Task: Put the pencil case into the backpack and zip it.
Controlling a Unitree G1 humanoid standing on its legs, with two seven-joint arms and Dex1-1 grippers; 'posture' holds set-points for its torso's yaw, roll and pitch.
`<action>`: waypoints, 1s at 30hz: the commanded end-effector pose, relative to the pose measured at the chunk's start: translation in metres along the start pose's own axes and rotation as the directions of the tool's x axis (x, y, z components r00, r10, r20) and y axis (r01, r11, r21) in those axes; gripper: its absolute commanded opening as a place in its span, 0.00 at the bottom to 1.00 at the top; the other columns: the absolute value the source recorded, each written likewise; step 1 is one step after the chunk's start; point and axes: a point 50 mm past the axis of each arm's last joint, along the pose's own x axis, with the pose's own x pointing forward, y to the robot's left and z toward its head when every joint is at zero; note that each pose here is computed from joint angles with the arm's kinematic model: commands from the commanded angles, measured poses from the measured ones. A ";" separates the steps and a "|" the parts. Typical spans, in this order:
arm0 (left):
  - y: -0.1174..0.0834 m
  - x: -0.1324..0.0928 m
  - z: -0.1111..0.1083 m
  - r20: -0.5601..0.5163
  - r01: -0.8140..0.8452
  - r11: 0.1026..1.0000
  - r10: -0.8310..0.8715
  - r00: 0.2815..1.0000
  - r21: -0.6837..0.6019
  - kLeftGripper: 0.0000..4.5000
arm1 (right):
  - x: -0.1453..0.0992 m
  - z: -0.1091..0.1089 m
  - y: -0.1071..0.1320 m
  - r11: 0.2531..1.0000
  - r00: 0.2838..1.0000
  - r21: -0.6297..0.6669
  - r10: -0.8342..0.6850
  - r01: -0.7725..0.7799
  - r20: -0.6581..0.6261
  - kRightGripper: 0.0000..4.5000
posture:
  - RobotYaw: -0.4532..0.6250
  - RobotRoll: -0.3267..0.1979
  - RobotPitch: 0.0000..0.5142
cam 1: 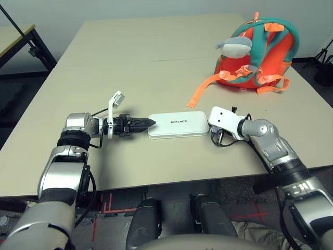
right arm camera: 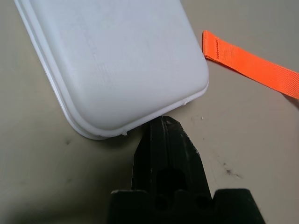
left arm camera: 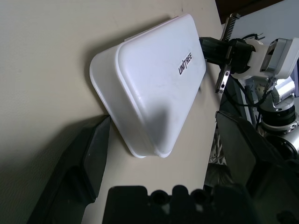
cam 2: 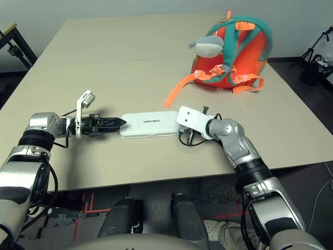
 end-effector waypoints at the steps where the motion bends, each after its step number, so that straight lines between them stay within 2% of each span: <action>1: 0.010 -0.006 -0.010 -0.053 -0.089 0.996 0.087 0.995 -0.032 1.00 | 0.001 0.005 -0.001 1.000 0.999 -0.006 0.005 -0.005 0.038 0.00 | 0.47 0.62 0.22; 12: 0.012 -0.015 -0.008 -0.058 -0.120 0.992 0.118 0.991 -0.028 1.00 | -0.001 0.004 -0.003 1.000 0.999 -0.005 -0.004 0.004 0.034 0.00 | 0.47 0.62 0.22; 16: 0.014 -0.014 -0.011 -0.072 -0.117 0.993 0.114 0.991 -0.033 1.00 | 0.012 0.021 0.010 0.998 0.994 -0.030 0.064 -0.062 0.084 0.00 | 0.47 0.62 0.21; 21: 0.013 -0.010 -0.010 -0.081 -0.108 0.994 0.106 0.991 -0.028 1.00 | 0.035 0.049 0.034 0.972 0.968 -0.135 0.210 -0.192 0.136 0.00 | 0.45 0.62 0.20; 30: 0.012 -0.009 -0.007 -0.084 -0.101 0.995 0.099 0.992 -0.023 1.00 | 0.048 0.065 0.041 0.944 0.948 -0.218 0.283 -0.249 0.143 0.00 | 0.45 0.62 0.18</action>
